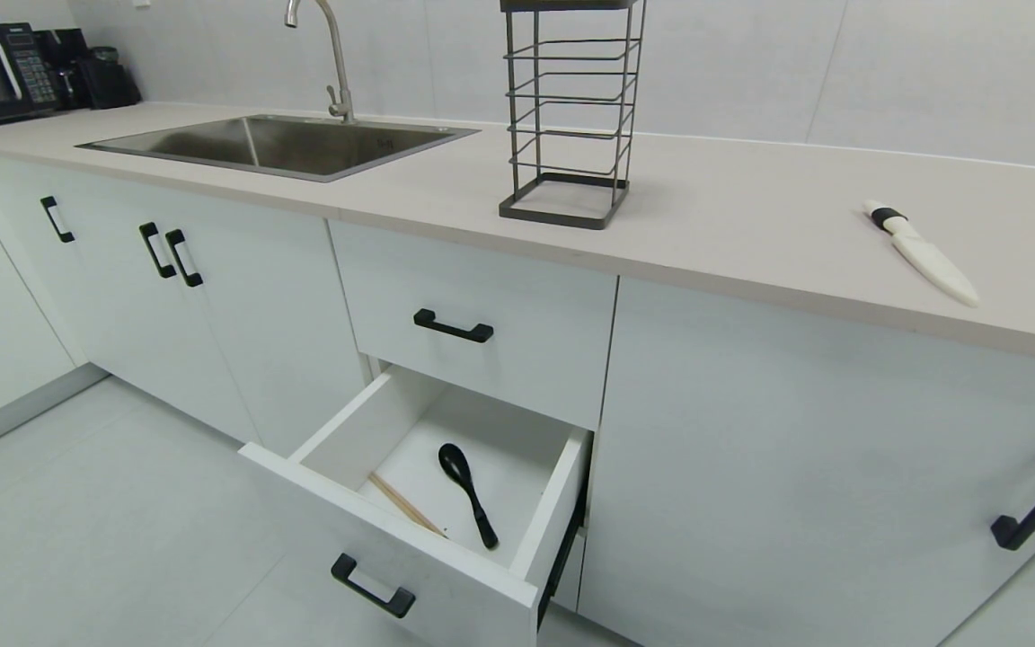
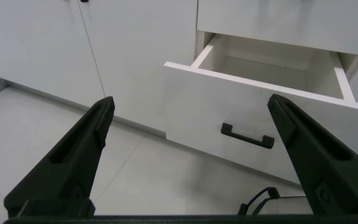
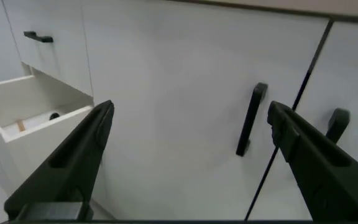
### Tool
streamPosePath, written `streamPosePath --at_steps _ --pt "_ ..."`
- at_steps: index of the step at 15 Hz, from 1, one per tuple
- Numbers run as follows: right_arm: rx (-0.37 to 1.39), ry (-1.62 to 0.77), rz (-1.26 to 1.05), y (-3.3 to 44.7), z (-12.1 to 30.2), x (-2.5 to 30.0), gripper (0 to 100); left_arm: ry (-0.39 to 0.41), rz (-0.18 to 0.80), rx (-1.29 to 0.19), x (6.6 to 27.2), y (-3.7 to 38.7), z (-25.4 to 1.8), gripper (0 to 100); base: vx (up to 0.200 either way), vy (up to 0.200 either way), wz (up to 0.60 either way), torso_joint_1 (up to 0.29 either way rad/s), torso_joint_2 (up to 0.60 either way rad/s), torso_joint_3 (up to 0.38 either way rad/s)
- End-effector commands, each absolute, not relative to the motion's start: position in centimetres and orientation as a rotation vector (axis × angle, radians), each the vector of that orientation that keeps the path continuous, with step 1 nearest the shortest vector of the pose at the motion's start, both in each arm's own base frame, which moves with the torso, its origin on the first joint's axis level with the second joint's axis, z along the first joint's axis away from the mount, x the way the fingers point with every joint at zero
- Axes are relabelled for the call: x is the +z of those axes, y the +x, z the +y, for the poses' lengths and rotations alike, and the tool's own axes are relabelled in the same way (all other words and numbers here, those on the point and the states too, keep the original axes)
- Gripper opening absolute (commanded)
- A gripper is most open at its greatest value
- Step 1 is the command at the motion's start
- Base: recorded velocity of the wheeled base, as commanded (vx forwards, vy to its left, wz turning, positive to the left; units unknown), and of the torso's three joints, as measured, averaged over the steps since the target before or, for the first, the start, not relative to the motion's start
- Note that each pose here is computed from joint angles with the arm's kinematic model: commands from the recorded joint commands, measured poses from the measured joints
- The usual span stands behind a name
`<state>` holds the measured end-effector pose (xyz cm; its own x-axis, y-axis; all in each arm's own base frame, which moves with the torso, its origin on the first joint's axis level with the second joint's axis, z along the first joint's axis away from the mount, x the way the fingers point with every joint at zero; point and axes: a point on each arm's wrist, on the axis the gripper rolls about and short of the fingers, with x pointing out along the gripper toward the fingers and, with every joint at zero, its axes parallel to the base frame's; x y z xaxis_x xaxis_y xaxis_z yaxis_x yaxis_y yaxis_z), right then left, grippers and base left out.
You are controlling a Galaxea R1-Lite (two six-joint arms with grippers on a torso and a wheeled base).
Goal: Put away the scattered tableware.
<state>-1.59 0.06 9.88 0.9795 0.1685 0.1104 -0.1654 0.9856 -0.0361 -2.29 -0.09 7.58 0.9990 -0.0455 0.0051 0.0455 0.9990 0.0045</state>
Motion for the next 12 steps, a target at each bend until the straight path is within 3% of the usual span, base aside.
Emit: streamPosePath --at_steps 1,4,12 --pt "0.155 0.025 -0.029 -1.5 0.0 9.1 100 0.005 -0.005 -0.046 7.6 -2.3 -0.1 100 0.000 0.000 0.00 0.000 0.00 0.000" --pt "0.086 0.024 0.105 -1.5 -0.1 7.7 100 0.005 -0.005 -0.046 7.6 -2.3 -0.1 100 0.000 0.000 0.00 0.000 0.00 0.000" --pt "0.089 0.018 0.105 -1.5 -0.1 7.7 100 0.022 -0.027 -0.060 7.8 -2.3 -0.1 100 0.000 0.000 0.00 0.000 0.00 0.000"
